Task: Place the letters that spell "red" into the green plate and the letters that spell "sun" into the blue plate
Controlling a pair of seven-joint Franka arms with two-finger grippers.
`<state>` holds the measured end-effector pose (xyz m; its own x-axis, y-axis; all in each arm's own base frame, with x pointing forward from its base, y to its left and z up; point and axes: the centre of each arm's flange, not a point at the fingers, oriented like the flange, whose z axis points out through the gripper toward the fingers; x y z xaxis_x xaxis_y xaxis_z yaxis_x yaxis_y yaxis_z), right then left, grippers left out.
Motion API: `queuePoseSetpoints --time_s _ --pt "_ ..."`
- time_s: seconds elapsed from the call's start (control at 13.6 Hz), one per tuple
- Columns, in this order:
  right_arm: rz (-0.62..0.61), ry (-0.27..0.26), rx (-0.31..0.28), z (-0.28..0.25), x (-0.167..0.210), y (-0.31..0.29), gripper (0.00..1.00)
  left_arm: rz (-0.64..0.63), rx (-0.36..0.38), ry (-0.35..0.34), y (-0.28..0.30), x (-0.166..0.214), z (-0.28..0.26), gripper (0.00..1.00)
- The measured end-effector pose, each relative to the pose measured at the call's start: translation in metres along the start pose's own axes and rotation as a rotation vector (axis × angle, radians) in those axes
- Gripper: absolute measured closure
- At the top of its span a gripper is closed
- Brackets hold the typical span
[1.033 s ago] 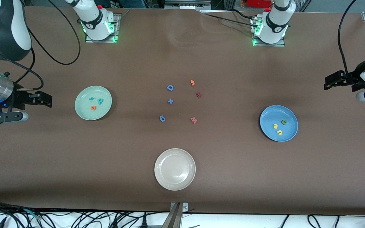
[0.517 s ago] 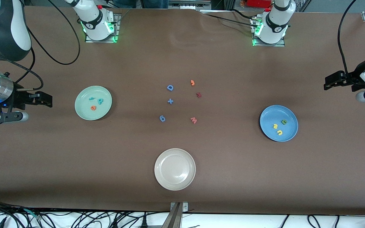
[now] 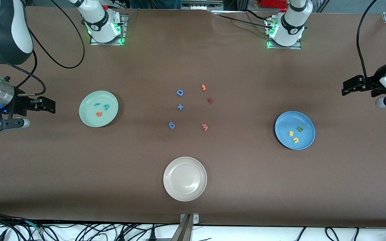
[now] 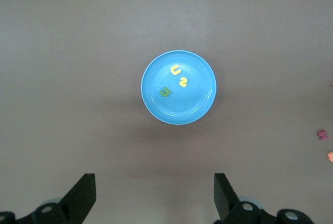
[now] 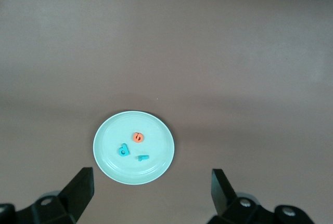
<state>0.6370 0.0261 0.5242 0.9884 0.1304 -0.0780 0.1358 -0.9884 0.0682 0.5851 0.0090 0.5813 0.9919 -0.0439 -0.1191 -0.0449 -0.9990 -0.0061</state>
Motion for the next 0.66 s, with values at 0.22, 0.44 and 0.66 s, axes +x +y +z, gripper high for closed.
queuePoseSetpoints --time_s 0.22,0.44,0.66 --pt "0.0 0.0 0.0 0.0 0.0 0.0001 0.0 0.0 0.0 0.0 0.0003 0.0001 0.0002 0.0" --pt "0.002 0.0 0.0 -0.0002 -0.0001 0.0003 0.0 0.002 0.0 0.0 0.0011 0.0002 0.0002 0.0" --pt "0.009 -0.009 0.0 -0.0022 -0.003 0.0011 0.0 0.005 0.0 0.0 0.0026 0.0003 0.0001 0.0"
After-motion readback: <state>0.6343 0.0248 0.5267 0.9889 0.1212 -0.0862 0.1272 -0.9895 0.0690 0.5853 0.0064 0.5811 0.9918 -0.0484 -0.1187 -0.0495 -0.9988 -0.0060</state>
